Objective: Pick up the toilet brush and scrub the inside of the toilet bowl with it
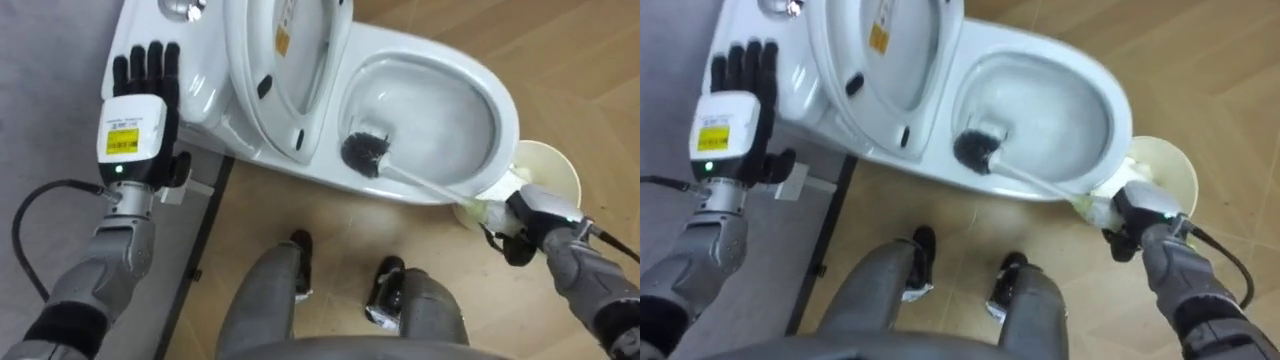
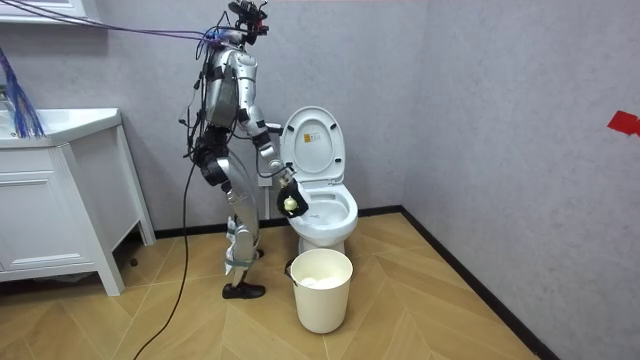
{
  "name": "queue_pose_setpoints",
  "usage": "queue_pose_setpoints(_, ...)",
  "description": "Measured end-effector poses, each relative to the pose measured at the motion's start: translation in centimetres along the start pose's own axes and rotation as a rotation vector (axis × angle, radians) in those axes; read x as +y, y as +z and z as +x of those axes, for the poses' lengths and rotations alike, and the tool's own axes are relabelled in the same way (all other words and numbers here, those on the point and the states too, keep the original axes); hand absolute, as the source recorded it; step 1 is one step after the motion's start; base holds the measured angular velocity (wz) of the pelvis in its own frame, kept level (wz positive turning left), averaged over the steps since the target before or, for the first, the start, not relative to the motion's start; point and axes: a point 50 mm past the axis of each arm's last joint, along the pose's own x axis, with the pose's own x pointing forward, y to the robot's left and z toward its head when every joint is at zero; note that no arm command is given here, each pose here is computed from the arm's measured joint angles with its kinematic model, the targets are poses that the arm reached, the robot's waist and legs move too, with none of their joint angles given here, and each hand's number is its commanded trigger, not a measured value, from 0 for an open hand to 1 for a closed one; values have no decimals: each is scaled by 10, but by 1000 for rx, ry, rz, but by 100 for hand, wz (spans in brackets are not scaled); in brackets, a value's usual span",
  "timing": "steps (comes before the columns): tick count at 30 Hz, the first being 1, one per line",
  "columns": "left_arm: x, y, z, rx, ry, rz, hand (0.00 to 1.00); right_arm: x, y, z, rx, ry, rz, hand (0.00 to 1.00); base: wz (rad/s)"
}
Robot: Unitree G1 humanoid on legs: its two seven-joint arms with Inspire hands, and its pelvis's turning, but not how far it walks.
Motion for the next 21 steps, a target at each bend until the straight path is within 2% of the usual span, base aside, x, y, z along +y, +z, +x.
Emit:
queue_pose_setpoints(7, 22, 16, 35, -87, 137, -1, 0, -68, -6, 15, 49, -152, -114, 100, 11)
queue_pose_setpoints(9, 31, 25, 47, -125, 193, -14, 0, -83, -12, 16, 103, -169, -195, 100, 12)
queue_pose_setpoints(15, 39, 33, 58, -159, 259, -17, 0, -109, -3, 20, 103, -231, -249, 100, 11)
queue_pose_setpoints(21, 52, 38, 66, -187, 338, -36, 0, -138, 5, 21, 108, -312, -189, 100, 4)
